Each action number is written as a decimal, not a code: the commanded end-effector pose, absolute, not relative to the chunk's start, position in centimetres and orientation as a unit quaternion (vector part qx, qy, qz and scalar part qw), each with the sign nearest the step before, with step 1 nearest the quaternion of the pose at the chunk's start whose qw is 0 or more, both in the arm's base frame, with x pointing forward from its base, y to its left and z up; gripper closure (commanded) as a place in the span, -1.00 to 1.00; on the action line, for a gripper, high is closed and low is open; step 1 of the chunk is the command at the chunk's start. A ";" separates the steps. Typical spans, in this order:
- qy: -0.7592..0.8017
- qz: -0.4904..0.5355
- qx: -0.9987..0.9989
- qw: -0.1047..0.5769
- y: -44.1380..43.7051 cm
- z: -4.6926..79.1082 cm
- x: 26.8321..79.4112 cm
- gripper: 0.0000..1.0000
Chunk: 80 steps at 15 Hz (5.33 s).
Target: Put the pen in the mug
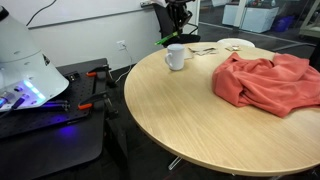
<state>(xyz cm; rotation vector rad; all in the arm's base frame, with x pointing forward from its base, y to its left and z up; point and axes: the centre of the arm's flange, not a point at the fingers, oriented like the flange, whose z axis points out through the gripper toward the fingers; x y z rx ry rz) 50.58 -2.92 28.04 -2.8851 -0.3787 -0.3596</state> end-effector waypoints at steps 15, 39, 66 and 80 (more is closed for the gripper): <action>-0.370 -0.320 -0.838 0.241 -5.5 26.6 51.1 0.94; -0.517 -0.450 -0.669 0.288 -2.1 23.4 50.9 0.94; -0.498 -0.464 -0.653 0.332 -0.9 16.8 52.5 0.94; -0.491 -0.440 -0.678 0.325 -1.9 14.3 50.5 -0.34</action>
